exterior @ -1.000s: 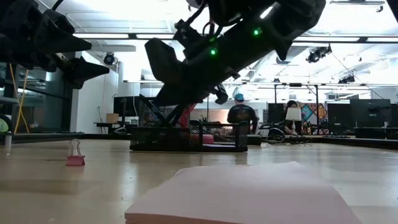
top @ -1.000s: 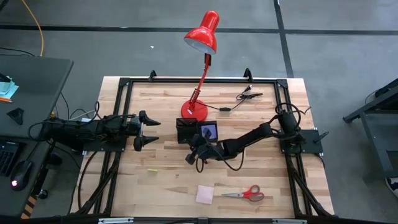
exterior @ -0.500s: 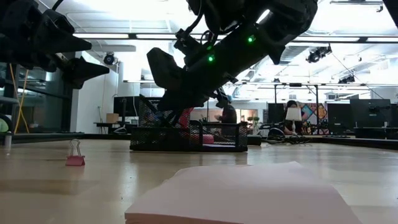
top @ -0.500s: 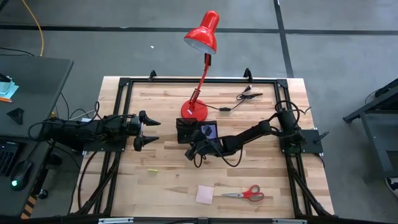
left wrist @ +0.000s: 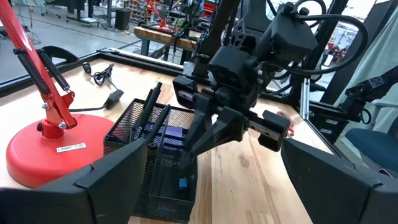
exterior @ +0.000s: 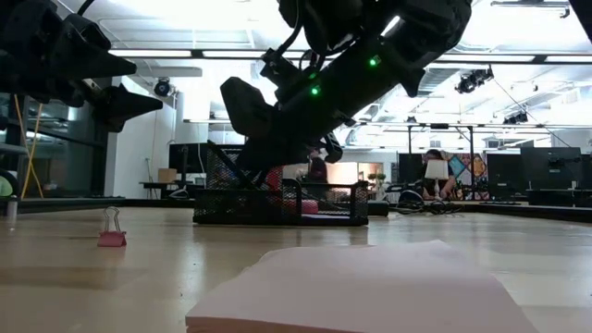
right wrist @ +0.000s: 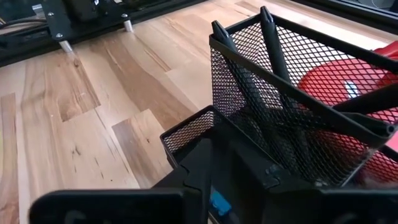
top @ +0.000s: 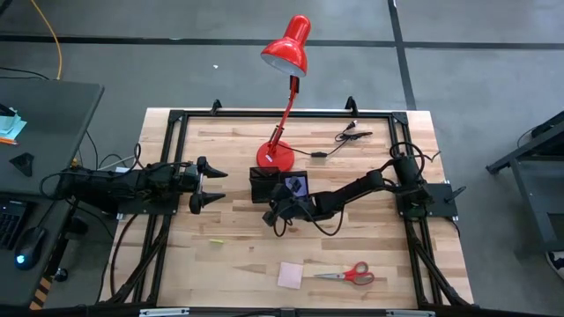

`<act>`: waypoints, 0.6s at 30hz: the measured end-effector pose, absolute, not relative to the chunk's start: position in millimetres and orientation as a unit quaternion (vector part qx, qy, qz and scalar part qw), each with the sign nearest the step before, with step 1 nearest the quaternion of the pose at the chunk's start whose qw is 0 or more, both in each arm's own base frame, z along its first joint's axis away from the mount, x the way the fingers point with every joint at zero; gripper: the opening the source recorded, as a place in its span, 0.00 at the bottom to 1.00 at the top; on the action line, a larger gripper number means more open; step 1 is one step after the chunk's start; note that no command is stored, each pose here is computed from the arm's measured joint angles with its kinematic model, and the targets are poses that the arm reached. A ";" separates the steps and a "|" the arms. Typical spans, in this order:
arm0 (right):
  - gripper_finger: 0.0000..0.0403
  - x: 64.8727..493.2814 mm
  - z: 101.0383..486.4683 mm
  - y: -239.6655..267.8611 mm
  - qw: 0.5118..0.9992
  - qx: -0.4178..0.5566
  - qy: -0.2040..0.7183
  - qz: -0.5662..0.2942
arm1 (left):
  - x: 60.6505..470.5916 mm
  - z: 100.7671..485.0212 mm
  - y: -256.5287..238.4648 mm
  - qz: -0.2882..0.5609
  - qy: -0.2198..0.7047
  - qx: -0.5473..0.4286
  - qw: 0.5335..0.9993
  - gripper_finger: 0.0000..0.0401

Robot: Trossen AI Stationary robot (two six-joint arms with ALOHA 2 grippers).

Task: Pick and place office supplies into organizer
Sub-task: Put the pink binder clip into the black desk organizer

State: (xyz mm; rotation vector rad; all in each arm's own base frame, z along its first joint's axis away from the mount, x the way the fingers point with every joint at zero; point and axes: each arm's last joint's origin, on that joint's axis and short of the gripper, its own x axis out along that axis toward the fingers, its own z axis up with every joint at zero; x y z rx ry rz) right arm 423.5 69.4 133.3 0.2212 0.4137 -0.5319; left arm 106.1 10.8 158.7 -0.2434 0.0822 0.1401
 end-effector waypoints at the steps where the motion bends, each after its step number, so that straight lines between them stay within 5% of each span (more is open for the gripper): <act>1: 0.13 423.5 133.5 69.6 0.938 0.109 0.202 -0.260 | 106.1 158.7 10.8 0.070 0.041 -0.121 0.989 0.89; 18: 0.17 427.5 138.8 85.0 0.966 0.087 0.209 -0.128 | 106.1 158.7 10.8 0.070 0.041 -0.121 0.989 0.89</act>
